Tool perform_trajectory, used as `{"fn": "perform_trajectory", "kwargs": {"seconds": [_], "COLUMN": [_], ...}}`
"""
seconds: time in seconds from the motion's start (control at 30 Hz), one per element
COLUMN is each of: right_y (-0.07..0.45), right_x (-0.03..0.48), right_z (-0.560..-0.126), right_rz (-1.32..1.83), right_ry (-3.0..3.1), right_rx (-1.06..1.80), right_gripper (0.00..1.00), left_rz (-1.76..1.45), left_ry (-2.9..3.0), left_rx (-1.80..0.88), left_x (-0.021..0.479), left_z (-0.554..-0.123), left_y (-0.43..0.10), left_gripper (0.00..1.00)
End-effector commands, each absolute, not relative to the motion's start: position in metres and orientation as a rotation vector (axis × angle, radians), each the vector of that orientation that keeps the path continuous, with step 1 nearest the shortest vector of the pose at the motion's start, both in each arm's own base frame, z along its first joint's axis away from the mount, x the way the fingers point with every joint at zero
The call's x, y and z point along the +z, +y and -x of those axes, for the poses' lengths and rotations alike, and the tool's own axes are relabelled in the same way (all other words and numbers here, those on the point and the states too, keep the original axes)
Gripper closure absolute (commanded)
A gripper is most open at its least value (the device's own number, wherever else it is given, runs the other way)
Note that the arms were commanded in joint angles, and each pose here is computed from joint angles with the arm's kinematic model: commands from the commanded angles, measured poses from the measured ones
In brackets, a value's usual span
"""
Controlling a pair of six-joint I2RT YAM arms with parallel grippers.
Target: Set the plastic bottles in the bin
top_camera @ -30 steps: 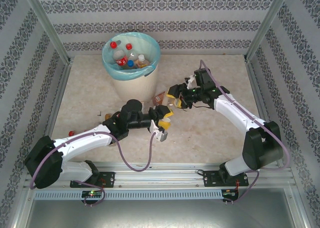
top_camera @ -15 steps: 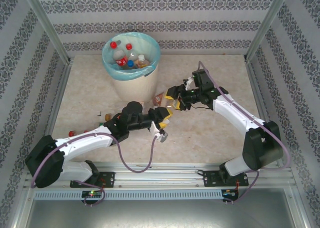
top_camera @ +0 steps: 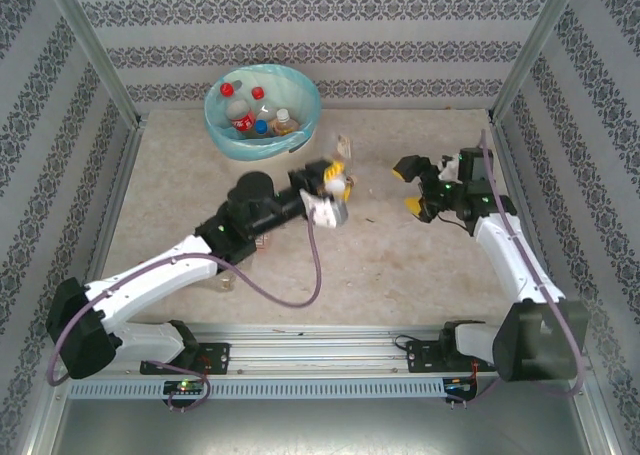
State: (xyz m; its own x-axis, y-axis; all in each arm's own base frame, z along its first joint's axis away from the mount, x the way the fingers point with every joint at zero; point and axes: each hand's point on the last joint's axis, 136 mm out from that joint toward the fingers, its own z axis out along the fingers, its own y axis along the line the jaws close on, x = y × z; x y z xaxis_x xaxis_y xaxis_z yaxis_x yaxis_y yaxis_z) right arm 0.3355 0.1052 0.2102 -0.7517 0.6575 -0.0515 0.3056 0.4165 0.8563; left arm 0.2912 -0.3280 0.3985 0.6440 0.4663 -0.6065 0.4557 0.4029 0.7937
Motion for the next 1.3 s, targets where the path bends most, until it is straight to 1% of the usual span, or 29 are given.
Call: {"fn": "perform_trajectory", "kwargs": {"seconds": [0.0,0.13,0.23,0.4,0.5,0.63,0.9,0.93,0.97,1.0,1.07,1.17,1.2,1.23,1.27], "right_y": [0.099,0.105,0.107,0.116,0.118,0.120,0.129,0.133,0.135,0.138,0.143,0.152,0.154,0.157,0.159], "right_x": [0.208,0.197,0.188,0.178,0.169,0.153,0.138,0.137,0.136,0.135,0.132,0.127,0.126,0.125,0.123], "right_z": [-0.325,-0.323,-0.322,-0.315,-0.308,-0.303,-0.309,-0.310,-0.311,-0.312,-0.313,-0.312,-0.312,-0.312,-0.313], "right_rz": [-0.768,-0.768,-0.775,-0.744,-0.725,-0.745,-0.726,-0.722,-0.714,-0.706,-0.696,-0.675,-0.672,-0.668,-0.667], "right_ry": [2.314,2.327,2.349,2.389,2.411,2.440,2.492,2.502,2.506,2.513,2.532,2.563,2.569,2.575,2.581], "right_rx": [1.175,1.226,1.243,1.288,1.263,1.264,1.261,1.265,1.268,1.269,1.260,1.260,1.257,1.256,1.257], "right_gripper": [0.02,0.02,0.02,0.02,0.02,0.02,0.02,0.02,0.02,0.02,0.02,0.02,0.02,0.02,0.02], "left_rz": [-0.795,-0.545,-0.520,-0.444,-0.444,-0.416,-0.389,-0.394,-0.405,-0.416,-0.404,-0.307,-0.278,-0.243,-0.223], "left_ry": [1.248,1.426,1.488,1.734,1.795,1.884,2.011,2.017,2.014,2.009,2.001,1.991,1.985,1.975,1.958], "left_rx": [-0.100,-0.254,-0.407,-0.579,-0.653,-0.597,-0.467,-0.451,-0.443,-0.441,-0.436,-0.425,-0.429,-0.438,-0.455], "left_x": [0.471,0.504,0.508,0.472,0.444,0.405,0.345,0.338,0.333,0.326,0.317,0.309,0.309,0.309,0.311], "left_z": [-0.335,-0.380,-0.403,-0.467,-0.496,-0.528,-0.556,-0.559,-0.560,-0.562,-0.565,-0.571,-0.572,-0.572,-0.571], "left_y": [-0.278,-0.236,-0.227,-0.210,-0.214,-0.214,-0.204,-0.203,-0.203,-0.204,-0.200,-0.180,-0.174,-0.166,-0.162], "left_gripper": [1.00,1.00,1.00,1.00,1.00,1.00,1.00,0.96,0.87,0.83,0.82,0.82,0.80,0.69,0.55]}}
